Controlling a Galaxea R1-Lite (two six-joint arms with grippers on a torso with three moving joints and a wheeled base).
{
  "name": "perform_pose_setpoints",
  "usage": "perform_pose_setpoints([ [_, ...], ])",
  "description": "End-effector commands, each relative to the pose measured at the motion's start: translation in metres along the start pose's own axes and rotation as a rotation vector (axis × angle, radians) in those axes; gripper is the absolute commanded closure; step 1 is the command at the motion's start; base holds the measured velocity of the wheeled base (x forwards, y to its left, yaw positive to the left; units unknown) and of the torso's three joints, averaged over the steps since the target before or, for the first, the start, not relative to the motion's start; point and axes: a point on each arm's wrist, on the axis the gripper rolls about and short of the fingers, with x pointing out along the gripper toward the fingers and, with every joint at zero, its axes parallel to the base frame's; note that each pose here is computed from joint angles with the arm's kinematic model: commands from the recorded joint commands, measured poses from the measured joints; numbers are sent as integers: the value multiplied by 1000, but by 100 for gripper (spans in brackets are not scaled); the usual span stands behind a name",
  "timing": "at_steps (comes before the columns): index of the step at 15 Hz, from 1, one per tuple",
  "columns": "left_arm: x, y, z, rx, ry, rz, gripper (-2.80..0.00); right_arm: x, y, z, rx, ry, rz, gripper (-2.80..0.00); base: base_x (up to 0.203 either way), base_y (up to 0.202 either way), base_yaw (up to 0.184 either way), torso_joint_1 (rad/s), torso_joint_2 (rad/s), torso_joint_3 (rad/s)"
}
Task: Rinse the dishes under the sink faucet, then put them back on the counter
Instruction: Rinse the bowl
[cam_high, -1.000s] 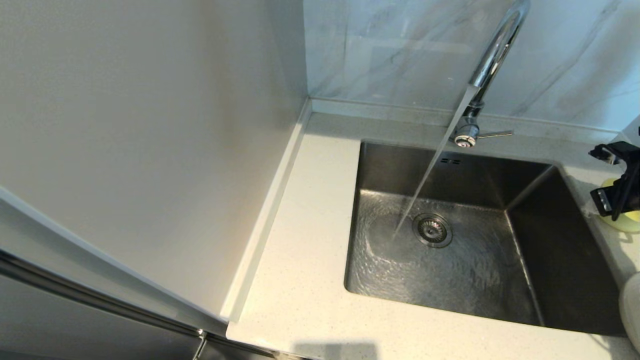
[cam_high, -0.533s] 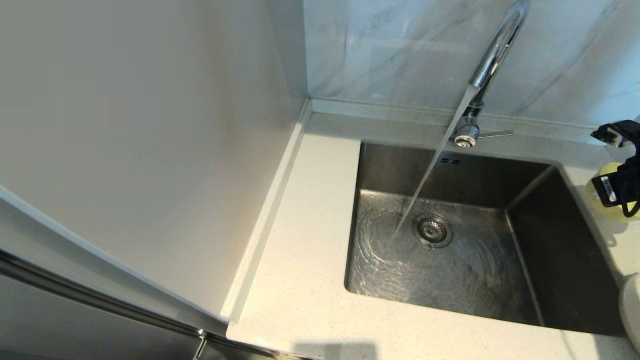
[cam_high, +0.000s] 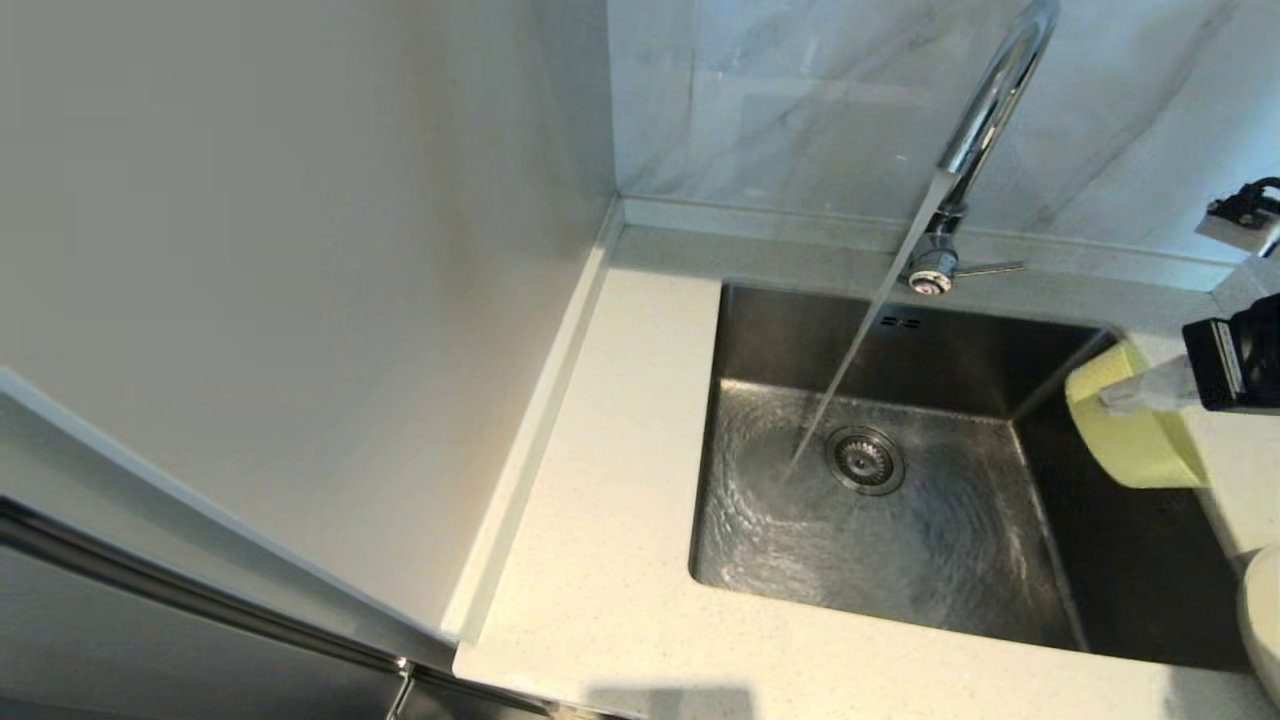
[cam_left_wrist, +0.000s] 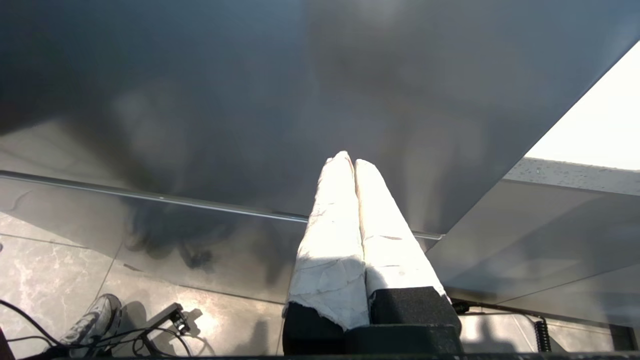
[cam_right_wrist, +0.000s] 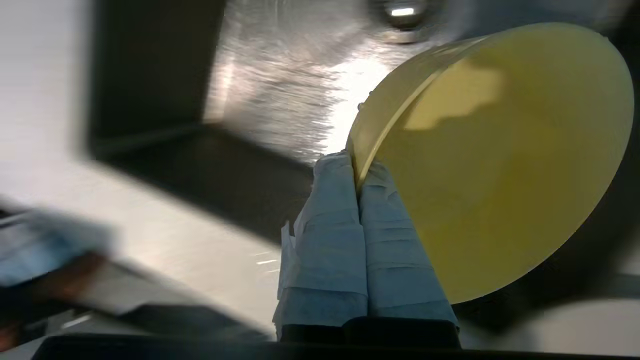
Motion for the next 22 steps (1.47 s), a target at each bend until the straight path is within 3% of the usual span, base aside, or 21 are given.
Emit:
perform_pose_setpoints([
  [1,0,0,0,-1,0,1,0,-11,15,-6,41,-7,200,0,0,0,0,0,0,0],
  [4,0,0,0,-1,0,1,0,5,17,-4,99,32,438,0,0,0,0,0,0,0],
  [6,0,0,0,-1,0,0,0,17,22,6,130,-5,488,0,0,0,0,0,0,0],
  [9,0,0,0,0,0,0,0,39,31,21,136,-130,550,0,0,0,0,0,0,0],
  [11,0,0,0,-1,0,0,0,55,44,25,200,-169,492,0,0,0,0,0,0,0],
  [13,0,0,0,-1,0,0,0,69,52,33,210,-267,427,0,0,0,0,0,0,0],
  [22,0,0,0,0,0,1,0,89,51,46,222,-345,396,0,0,0,0,0,0,0],
])
